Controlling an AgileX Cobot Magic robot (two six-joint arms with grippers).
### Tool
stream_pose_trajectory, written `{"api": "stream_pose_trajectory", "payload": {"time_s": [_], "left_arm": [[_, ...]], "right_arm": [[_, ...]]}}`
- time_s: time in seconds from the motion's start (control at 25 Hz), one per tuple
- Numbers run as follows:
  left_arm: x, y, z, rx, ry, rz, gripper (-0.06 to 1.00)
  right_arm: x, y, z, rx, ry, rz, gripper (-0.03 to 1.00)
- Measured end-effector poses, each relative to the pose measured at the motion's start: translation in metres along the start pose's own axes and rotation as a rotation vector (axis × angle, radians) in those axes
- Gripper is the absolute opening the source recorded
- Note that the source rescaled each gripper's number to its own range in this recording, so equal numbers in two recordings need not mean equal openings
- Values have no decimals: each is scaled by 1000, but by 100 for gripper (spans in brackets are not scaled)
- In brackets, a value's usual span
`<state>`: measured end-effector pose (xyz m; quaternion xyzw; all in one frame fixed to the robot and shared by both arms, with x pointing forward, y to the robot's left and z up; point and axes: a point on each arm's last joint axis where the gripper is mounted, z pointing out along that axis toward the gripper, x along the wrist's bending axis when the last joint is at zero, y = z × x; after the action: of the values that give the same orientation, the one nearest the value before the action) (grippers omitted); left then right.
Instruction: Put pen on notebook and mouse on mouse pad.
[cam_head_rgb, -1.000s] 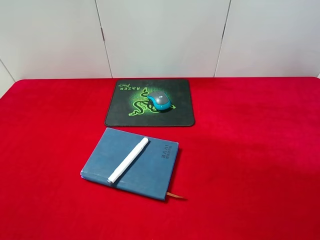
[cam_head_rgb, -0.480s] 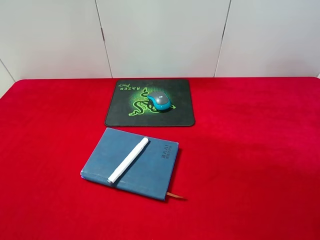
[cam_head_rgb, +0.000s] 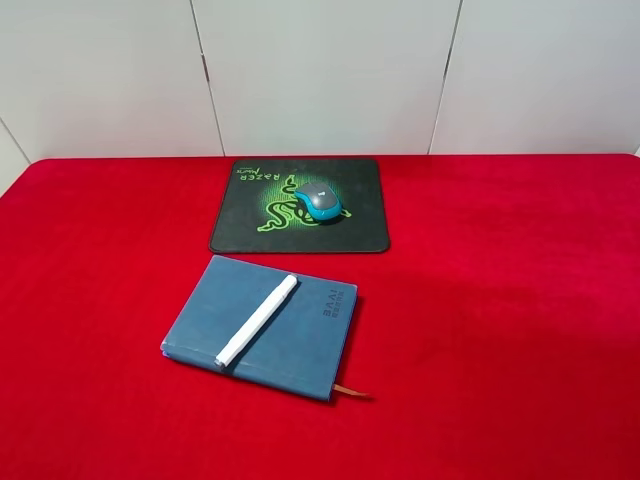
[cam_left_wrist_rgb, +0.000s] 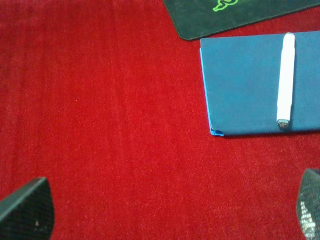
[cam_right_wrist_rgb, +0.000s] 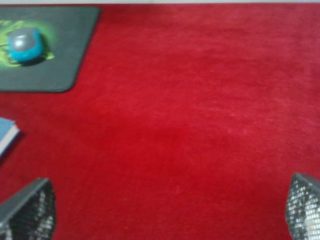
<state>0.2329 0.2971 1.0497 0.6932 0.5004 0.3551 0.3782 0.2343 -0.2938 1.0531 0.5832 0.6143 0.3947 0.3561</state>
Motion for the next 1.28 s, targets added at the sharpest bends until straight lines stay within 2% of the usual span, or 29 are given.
{"api": "stream_pose_trajectory", "payload": {"time_s": [0.24, 1.28], "left_arm": [[0, 0, 0, 0, 0, 0, 97], [0, 0, 0, 0, 0, 0, 97]], "right_arm": [[0, 1, 0, -9, -49, 18, 100], [0, 1, 0, -9, -49, 17, 100]]}}
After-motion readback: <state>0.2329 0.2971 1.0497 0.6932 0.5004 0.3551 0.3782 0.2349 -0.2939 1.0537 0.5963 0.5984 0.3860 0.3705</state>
